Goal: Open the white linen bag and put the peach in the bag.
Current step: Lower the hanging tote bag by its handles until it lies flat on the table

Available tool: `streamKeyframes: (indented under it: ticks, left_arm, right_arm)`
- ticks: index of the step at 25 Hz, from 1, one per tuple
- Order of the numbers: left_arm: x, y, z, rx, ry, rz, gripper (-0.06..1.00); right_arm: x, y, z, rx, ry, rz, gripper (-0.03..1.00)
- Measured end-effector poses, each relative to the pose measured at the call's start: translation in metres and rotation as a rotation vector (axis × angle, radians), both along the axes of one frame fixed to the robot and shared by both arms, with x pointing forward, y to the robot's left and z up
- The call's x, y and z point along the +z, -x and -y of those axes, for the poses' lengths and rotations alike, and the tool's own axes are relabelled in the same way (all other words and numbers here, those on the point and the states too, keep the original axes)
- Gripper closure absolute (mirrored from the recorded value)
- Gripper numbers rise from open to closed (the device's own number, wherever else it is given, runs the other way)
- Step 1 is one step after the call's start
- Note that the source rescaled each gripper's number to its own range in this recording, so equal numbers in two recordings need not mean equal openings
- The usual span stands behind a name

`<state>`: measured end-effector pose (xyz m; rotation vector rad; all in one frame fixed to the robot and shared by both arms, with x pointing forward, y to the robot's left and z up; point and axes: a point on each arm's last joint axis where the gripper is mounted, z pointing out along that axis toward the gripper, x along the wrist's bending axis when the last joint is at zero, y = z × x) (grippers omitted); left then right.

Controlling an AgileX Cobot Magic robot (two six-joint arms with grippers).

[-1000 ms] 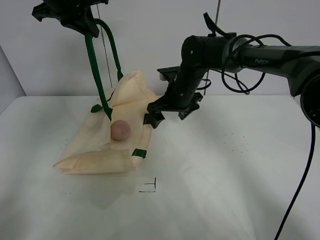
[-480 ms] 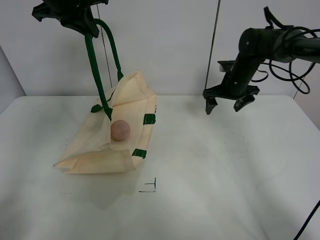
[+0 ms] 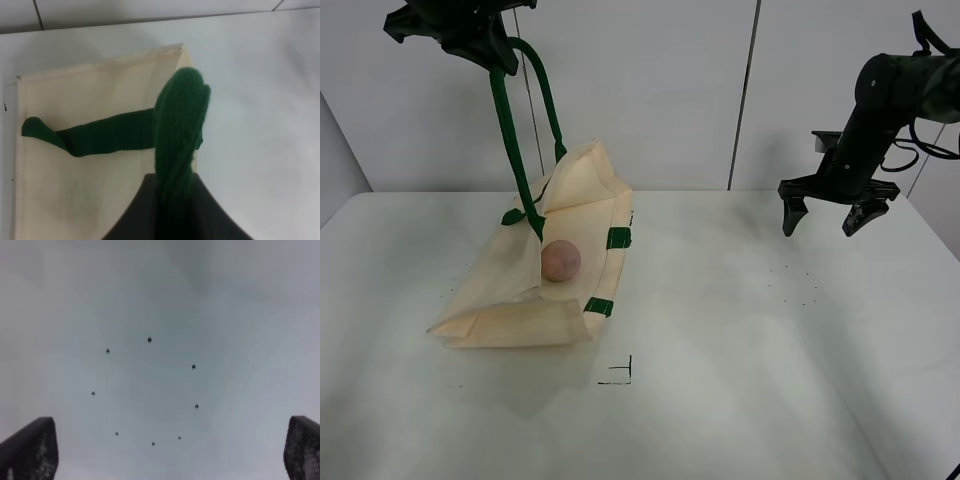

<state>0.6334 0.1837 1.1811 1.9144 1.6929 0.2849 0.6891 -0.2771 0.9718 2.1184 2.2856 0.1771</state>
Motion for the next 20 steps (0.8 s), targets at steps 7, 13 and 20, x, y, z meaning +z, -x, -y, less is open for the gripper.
streamKeyframes:
  ticks: [7,13,20]
  left_arm:
    - [0.000,0.000,0.000,0.000,0.000,0.000,0.94]
    - [0.000,0.000,0.000,0.000,0.000,0.000,0.94]
    - [0.000,0.000,0.000,0.000,0.000,0.000,0.94]
  right_arm:
    - [0.017,0.045,0.001,0.001,0.002,-0.052,-0.03]
    - [0.038,0.140,0.003,0.005,0.004,-0.120,-0.03]
    - [0.054,0.261,0.008,0.004,0.002,-0.057,-0.03]
